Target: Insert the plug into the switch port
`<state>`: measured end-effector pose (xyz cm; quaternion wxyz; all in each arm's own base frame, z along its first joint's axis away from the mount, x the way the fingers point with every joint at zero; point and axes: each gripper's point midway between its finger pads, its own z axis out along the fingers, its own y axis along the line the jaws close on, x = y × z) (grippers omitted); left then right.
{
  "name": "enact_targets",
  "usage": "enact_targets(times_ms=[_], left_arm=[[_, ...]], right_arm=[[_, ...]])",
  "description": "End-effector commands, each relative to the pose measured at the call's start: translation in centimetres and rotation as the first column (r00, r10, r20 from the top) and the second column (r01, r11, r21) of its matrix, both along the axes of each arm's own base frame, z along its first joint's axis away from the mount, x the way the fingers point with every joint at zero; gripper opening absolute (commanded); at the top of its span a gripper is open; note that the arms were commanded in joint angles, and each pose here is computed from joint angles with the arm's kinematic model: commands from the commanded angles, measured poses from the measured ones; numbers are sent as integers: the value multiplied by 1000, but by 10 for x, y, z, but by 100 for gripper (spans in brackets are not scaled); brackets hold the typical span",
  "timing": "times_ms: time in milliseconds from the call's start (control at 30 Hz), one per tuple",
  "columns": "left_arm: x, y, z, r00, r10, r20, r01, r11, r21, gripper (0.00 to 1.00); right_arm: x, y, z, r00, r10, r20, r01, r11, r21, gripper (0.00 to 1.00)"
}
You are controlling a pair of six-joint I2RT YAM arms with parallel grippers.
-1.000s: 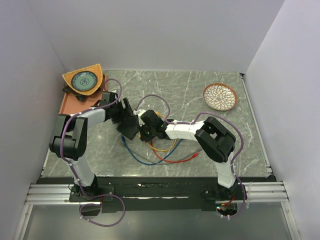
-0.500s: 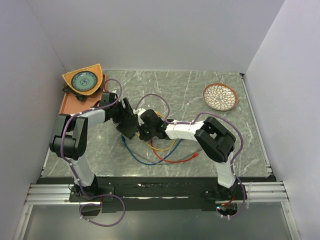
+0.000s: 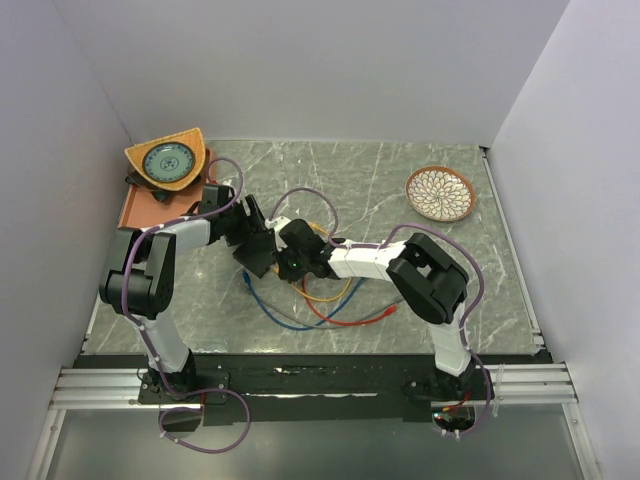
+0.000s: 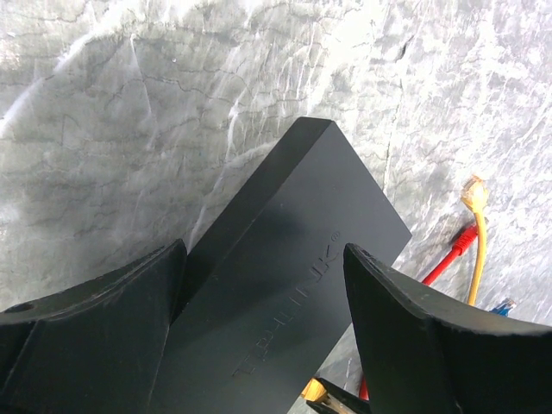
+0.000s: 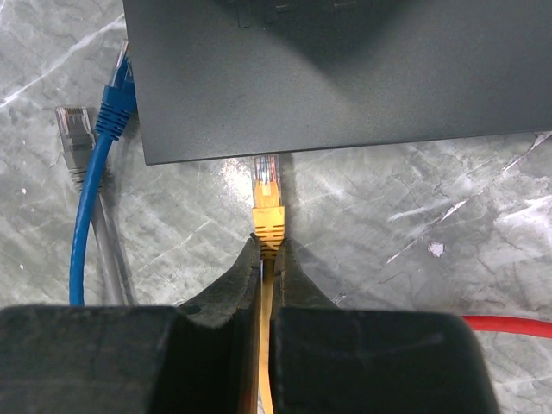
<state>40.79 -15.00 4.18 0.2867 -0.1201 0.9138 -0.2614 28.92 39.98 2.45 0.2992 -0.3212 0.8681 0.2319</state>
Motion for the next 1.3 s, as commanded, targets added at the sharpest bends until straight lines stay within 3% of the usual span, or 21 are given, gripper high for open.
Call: enact_targets(times_ms=[0,1267], left_arm=[[-34,-5,-35,988,-26,-153,23,1000,-21,81],[-42,-1,-44,984,-5,-181,3,1000,-9,80]], right_arm=[[20,24,24,996,-12,84,6,998,70,0],[20,39,87,979,27,200,-69,976,205,0]])
